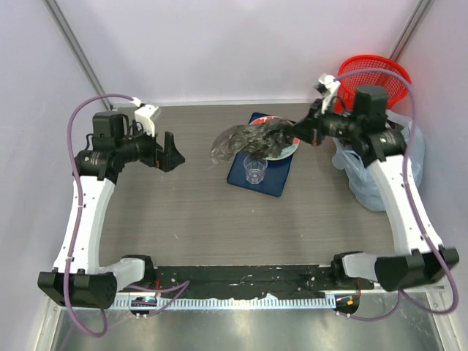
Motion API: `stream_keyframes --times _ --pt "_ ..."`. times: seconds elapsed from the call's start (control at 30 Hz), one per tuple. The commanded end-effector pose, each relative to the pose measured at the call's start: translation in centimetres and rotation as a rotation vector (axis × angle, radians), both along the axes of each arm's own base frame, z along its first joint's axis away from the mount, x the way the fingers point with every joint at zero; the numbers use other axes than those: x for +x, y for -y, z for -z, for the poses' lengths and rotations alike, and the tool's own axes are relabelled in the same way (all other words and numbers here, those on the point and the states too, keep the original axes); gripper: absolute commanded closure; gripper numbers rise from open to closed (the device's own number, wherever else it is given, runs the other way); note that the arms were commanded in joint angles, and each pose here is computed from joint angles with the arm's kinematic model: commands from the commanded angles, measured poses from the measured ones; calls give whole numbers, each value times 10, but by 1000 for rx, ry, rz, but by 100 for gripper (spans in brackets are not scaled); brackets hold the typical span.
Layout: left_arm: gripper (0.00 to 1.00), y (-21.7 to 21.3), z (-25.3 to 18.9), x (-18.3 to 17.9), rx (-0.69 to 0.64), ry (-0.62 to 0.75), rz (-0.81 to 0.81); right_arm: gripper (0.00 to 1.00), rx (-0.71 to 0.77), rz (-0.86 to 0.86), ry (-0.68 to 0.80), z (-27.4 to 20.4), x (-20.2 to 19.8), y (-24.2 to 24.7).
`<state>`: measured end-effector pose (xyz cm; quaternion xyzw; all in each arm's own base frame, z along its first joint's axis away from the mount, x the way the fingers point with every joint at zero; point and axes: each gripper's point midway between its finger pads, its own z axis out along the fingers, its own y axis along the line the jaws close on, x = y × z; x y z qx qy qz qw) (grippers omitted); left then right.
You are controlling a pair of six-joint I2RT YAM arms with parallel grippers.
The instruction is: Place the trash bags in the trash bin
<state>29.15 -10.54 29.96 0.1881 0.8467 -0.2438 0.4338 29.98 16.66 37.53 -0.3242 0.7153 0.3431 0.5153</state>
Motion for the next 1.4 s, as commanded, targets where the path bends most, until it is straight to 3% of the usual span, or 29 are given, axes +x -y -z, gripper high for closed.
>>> stream_keyframes --times 0.0,0.27,0.57,0.77,0.83,0.93,1.07,1.37 --pt "0 25 -14 -16 35 213 253 99 88 -28 -84 -4 21 -31" --pt "0 64 -13 -33 127 512 429 99 41 -155 -198 27 24 -83" --pt "0 64 -23 13 210 692 295 99 -52 -294 -193 50 5 -121" --pt "17 55 -32 24 263 738 241 99 -40 -329 -284 66 4 -129" --pt "18 52 -36 18 258 758 241 99 -32 -333 -320 70 1 -129" --pt "13 44 -48 7 229 766 248 99 -22 -342 -361 76 -5 -130" --pt "7 34 -34 -4 248 677 302 99 -39 -346 -358 83 -9 -127" --pt "0 35 -6 5 346 640 456 99 -40 -403 -373 82 -16 -129"
